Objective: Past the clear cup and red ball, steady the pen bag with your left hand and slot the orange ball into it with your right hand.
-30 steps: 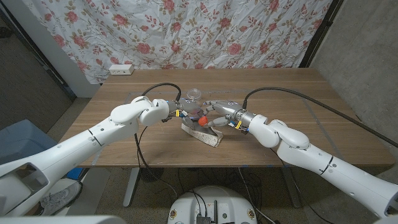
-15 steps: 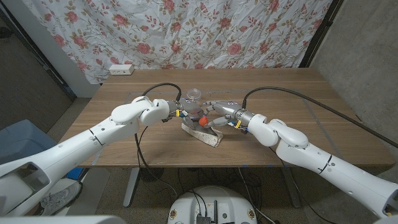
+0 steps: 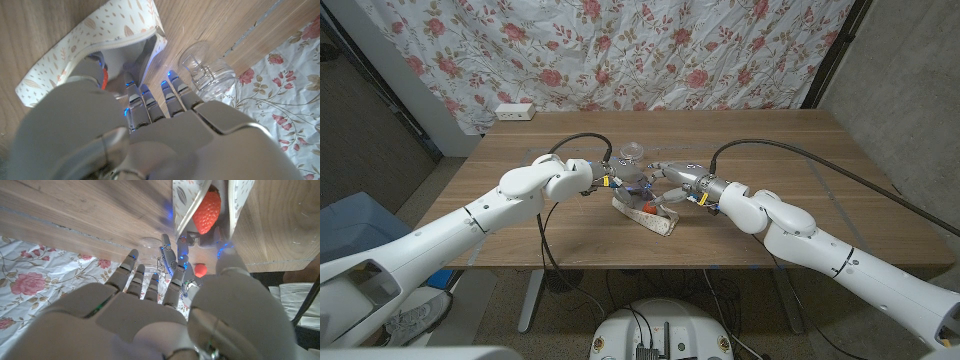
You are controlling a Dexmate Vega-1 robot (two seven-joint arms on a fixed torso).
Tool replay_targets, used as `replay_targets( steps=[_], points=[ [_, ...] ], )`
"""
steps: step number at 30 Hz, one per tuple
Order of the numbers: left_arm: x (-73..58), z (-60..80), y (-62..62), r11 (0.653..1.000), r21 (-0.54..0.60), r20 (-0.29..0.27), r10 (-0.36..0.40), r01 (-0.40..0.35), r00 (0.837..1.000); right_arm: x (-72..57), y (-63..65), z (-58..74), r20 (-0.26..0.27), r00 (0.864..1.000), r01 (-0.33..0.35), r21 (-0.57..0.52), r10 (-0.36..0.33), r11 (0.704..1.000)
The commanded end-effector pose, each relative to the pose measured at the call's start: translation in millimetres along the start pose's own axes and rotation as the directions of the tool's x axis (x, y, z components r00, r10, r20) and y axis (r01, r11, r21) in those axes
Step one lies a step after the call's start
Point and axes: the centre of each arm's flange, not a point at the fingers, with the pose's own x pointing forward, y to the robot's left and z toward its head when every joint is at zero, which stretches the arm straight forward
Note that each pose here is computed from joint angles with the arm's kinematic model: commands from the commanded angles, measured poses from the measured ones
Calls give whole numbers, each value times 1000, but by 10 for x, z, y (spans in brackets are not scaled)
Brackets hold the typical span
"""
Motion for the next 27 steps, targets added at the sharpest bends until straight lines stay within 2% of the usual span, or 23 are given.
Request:
replay_targets(
  steps=[1,18,27],
  points=[
    [-6,10,6,1000,4,-2,-1,1,1000,-51,-10,-43,-1,1000,-9,2,9,1000],
    [-54,19,47,1000,15,-12,10,-10,1000,-181,-60,-148,-7,1000,16,-3,-16,1000],
    [-95,0,75,999,18,-20,32,-32,999,-240,-81,-219,-37,999,31,-17,-31,999]
  ],
)
